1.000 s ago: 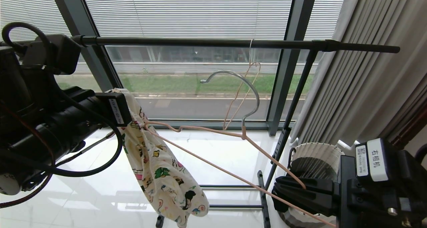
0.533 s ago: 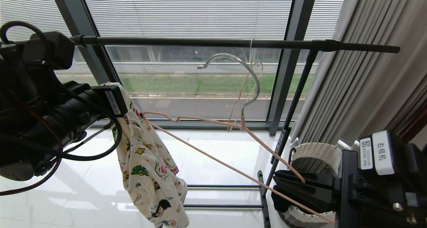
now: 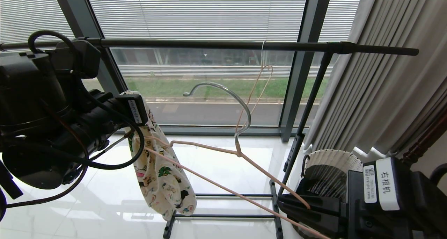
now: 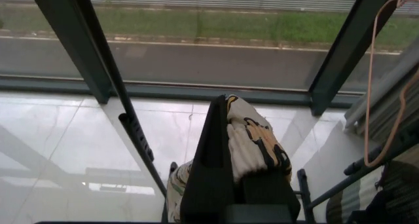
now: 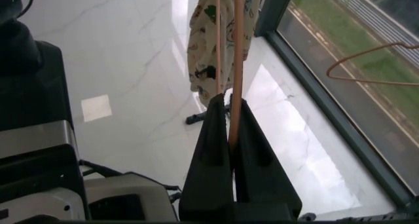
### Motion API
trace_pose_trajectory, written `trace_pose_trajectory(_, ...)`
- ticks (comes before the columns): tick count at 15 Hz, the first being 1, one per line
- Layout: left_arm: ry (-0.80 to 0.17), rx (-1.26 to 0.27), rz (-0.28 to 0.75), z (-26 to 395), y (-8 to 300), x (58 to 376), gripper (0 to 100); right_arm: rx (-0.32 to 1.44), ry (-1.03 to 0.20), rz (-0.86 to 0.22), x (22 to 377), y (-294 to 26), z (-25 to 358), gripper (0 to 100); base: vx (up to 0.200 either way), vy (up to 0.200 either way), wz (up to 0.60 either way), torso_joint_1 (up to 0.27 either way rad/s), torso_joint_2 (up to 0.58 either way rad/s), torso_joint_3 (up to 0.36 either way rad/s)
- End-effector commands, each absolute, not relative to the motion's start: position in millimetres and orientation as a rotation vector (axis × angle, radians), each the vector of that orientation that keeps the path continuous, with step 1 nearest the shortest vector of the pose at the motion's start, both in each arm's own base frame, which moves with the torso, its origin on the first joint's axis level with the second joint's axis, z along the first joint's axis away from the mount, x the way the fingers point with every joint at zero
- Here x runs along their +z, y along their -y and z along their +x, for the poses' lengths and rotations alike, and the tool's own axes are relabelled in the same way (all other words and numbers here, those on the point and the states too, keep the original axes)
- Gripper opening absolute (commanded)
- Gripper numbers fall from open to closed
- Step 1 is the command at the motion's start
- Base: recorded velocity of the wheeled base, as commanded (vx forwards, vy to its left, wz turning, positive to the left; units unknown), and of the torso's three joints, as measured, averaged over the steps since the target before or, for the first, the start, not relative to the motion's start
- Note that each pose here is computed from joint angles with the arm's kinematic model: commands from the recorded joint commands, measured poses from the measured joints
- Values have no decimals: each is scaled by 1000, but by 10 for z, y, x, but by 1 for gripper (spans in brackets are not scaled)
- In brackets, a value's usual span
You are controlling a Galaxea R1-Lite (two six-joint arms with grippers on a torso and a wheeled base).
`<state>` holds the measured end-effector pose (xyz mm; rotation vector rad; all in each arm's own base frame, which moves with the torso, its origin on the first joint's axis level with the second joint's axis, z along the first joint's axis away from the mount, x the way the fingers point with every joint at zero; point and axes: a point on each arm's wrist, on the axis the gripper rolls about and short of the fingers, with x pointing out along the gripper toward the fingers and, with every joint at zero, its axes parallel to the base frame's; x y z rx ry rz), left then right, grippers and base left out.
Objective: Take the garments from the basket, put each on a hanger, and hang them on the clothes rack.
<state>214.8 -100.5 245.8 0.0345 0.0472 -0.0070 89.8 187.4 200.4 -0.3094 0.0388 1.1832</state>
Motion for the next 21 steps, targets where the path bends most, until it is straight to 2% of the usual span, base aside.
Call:
trace_pose_trajectory(1,-45,-19,34,2126,1036,2464,0,1180,-59,-311,1950,-1924,930,0,0,0,0,0,0,0)
trace_pose_trajectory(6,-38,-2,33,2106,1021,2481,0,1113,-31,-275,2015,-1902,938,0,0,0,0,0,0,0)
trace_pose_trajectory(21,-34,4,33,2065,1090,2482,0,1103,-27,-274,2012,-1846,910,0,0,0,0,0,0,0)
